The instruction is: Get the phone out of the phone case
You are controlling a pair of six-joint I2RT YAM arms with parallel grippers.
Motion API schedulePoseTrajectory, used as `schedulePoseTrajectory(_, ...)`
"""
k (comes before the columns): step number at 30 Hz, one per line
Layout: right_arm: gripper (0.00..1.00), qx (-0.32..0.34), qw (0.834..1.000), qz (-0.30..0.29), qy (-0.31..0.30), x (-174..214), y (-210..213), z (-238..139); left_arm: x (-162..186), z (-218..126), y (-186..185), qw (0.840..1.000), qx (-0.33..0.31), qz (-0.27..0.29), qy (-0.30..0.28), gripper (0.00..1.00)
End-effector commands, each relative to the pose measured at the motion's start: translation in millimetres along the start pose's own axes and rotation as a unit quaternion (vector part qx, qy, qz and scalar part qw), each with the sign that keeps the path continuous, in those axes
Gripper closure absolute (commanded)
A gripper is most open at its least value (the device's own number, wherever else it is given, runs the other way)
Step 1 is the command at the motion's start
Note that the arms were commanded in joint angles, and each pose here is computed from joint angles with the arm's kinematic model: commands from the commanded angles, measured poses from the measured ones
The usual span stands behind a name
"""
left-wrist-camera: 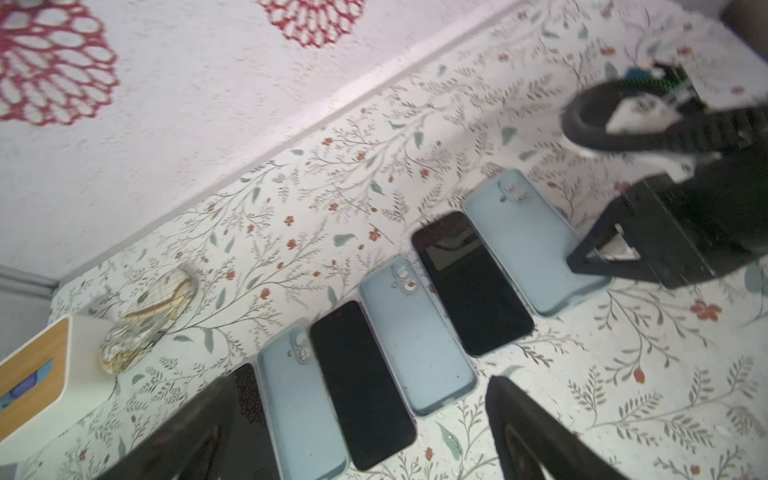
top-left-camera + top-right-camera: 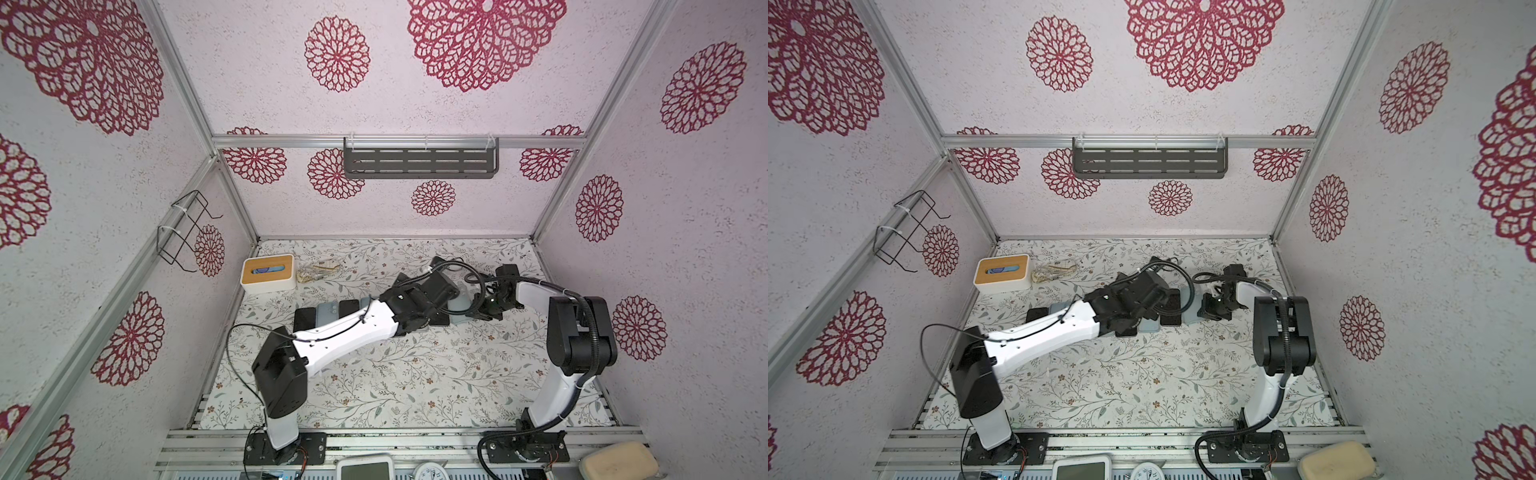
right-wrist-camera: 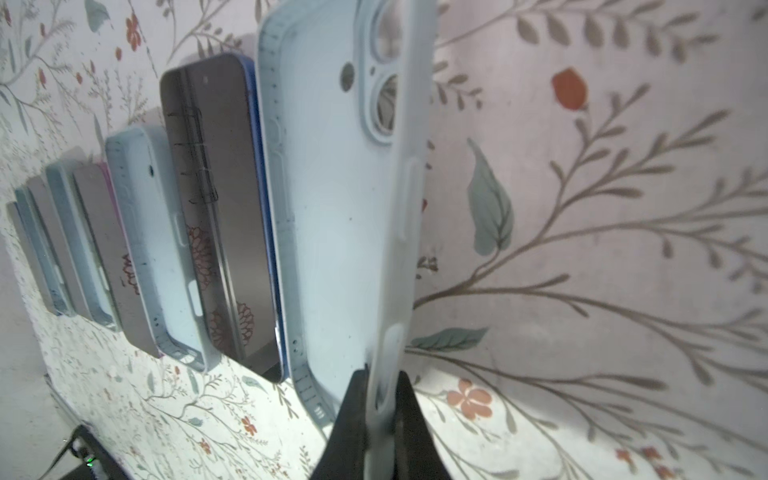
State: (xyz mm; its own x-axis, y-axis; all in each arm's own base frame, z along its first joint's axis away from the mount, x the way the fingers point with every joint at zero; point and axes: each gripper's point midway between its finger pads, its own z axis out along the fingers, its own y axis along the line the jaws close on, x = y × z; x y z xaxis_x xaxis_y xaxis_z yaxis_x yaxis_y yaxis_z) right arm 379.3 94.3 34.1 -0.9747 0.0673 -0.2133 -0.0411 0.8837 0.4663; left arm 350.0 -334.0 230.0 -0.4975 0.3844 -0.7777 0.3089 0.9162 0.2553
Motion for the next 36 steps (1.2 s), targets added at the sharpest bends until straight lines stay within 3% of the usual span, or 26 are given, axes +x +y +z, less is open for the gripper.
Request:
schedulePoseTrajectory(1, 0.64, 0.011, 1.000, -0.016, 0.003, 0.5, -1.1, -0.4, 21.4, 8.3, 24.1, 0.998, -0.017, -0.052, 0.015, 0.03)
schedulePoseTrajectory(5, 0.24, 0.036, 0.998, -0.029, -0.039, -11.2, -1.8, -17.6, 30.0, -4.2, 75.6, 0.993, -0.050, -0.110, 0.009, 0.03)
schedulePoseTrajectory(7, 0.13, 0.054, 0.994, -0.038, -0.087, -22.1, -0.8, -35.8, 35.3, -14.6, 106.7, 0.987, -0.068, -0.145, 0.001, 0.03)
schedulePoseTrajectory(8, 0.02, 0.081, 0.990, -0.037, -0.114, -27.2, -5.8, -47.0, 37.5, -19.7, 122.4, 0.984, -0.077, -0.160, -0.005, 0.03)
schedulePoseTrajectory(10, 0.01, 0.138, 0.972, -0.036, -0.187, -38.9, -13.5, -81.5, 46.0, -36.6, 163.2, 0.974, -0.113, -0.192, -0.026, 0.03)
schedulePoseTrajectory(12, 0.01, 0.190, 0.942, -0.025, -0.275, -44.1, -21.4, -122.1, 54.3, -53.0, 203.7, 0.965, -0.142, -0.216, -0.051, 0.03)
schedulePoseTrajectory(14, 0.01, 0.219, 0.898, -0.016, -0.382, -39.7, -24.8, -163.6, 70.4, -70.3, 253.8, 0.946, -0.189, -0.249, -0.081, 0.03)
schedulePoseTrajectory(16, 0.01, 0.225, 0.842, -0.019, -0.490, -28.3, -27.4, -194.4, 96.0, -86.4, 307.2, 0.920, -0.244, -0.285, -0.116, 0.03)
schedulePoseTrajectory(18, 0.01, 0.233, 0.797, -0.040, -0.557, -11.6, -32.7, -203.9, 117.8, -95.7, 340.5, 0.903, -0.269, -0.299, -0.151, 0.03)
schedulePoseTrajectory(20, 0.01, 0.242, 0.767, -0.056, -0.592, 3.8, -40.8, -201.6, 138.2, -96.4, 358.5, 0.889, -0.296, -0.289, -0.193, 0.03)
schedulePoseTrajectory(22, 0.01, 0.241, 0.758, -0.064, -0.603, 12.7, -48.4, -188.3, 160.7, -87.3, 361.6, 0.880, -0.309, -0.278, -0.229, 0.03)
schedulePoseTrajectory(27, 0.01, 0.252, 0.744, -0.112, -0.608, 9.1, -51.3, -159.4, 198.4, -41.6, 363.3, 0.889, -0.294, -0.248, -0.249, 0.03)
schedulePoseTrajectory(28, 0.01, 0.255, 0.756, -0.118, -0.591, 3.4, -54.8, -144.6, 206.3, -30.0, 367.0, 0.890, -0.290, -0.249, -0.250, 0.03)
schedulePoseTrajectory(30, 0.01, 0.268, 0.757, -0.125, -0.582, -3.9, -55.0, -136.5, 215.1, -3.8, 360.5, 0.898, -0.249, -0.248, -0.266, 0.03)
schedulePoseTrajectory(31, 0.01, 0.273, 0.779, -0.098, -0.555, -8.3, -66.4, -130.1, 213.3, 10.7, 355.0, 0.907, -0.228, -0.229, -0.269, 0.03)
schedulePoseTrajectory(33, 0.01, 0.292, 0.777, -0.055, -0.554, -16.4, -84.4, -134.8, 211.9, 39.1, 357.3, 0.923, -0.216, -0.226, -0.227, 0.03)
schedulePoseTrajectory(34, 0.01, 0.288, 0.775, -0.055, -0.560, -15.9, -83.2, -136.8, 221.2, 51.5, 361.3, 0.933, -0.211, -0.248, -0.153, 0.03)
schedulePoseTrajectory(36, 0.01, 0.298, 0.768, -0.049, -0.565, -13.1, -84.2, -140.7, 221.3, 57.6, 380.0, 0.925, -0.230, -0.274, -0.128, 0.03)
